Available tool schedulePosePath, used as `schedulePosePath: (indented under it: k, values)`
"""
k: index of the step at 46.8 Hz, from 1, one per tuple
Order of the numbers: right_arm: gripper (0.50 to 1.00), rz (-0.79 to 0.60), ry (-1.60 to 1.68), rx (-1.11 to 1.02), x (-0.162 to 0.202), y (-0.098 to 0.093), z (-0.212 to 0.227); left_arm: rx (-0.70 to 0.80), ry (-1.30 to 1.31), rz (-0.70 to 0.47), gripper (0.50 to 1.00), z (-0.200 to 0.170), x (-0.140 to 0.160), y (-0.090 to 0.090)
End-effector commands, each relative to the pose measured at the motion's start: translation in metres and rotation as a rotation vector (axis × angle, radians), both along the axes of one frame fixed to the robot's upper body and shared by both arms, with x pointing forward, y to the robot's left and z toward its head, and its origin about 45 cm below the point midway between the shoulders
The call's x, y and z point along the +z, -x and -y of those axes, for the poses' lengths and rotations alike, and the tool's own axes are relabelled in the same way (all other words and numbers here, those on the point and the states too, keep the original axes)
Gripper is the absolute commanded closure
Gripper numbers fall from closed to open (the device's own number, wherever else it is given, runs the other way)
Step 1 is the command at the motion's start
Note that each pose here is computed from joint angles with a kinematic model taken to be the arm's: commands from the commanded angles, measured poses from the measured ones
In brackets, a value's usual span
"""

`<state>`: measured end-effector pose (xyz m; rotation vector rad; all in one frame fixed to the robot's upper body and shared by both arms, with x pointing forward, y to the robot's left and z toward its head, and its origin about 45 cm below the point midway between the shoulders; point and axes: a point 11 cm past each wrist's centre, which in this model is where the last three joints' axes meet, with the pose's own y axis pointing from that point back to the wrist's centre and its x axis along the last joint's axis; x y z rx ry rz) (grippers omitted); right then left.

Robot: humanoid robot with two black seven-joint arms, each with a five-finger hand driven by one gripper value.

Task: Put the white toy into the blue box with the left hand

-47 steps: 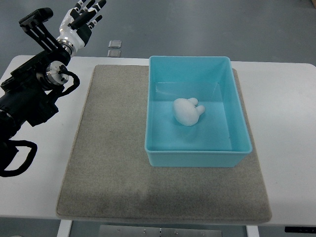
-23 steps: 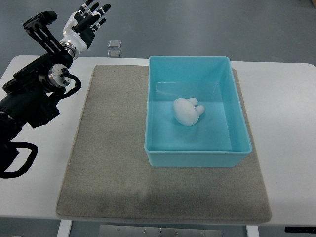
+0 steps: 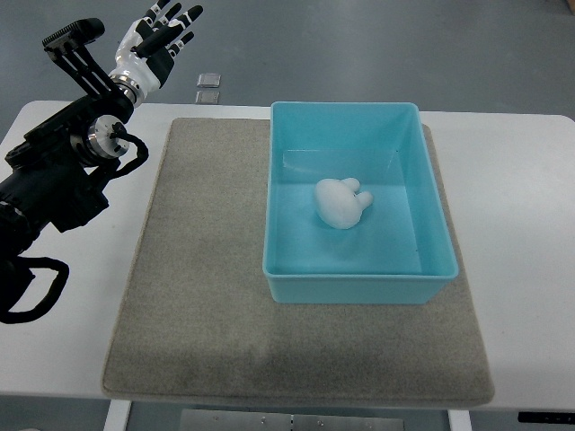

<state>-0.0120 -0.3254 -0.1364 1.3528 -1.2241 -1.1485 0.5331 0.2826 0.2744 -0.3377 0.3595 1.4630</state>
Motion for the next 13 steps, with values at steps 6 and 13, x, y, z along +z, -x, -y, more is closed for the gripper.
schedulePosePath:
  k: [6,13]
  values:
    - [0.564,-0.006,-0.012,0.014,-0.0002,0.0018,-0.0031,-0.001,0.0,0.006,0.512,0.0008,0.0033,-0.0011]
    - [0.564,-0.001,-0.005,0.008,-0.0002,-0.0003,-0.0022,-0.001,0.001,0.006,0.512,0.0007,0.0035,-0.0012]
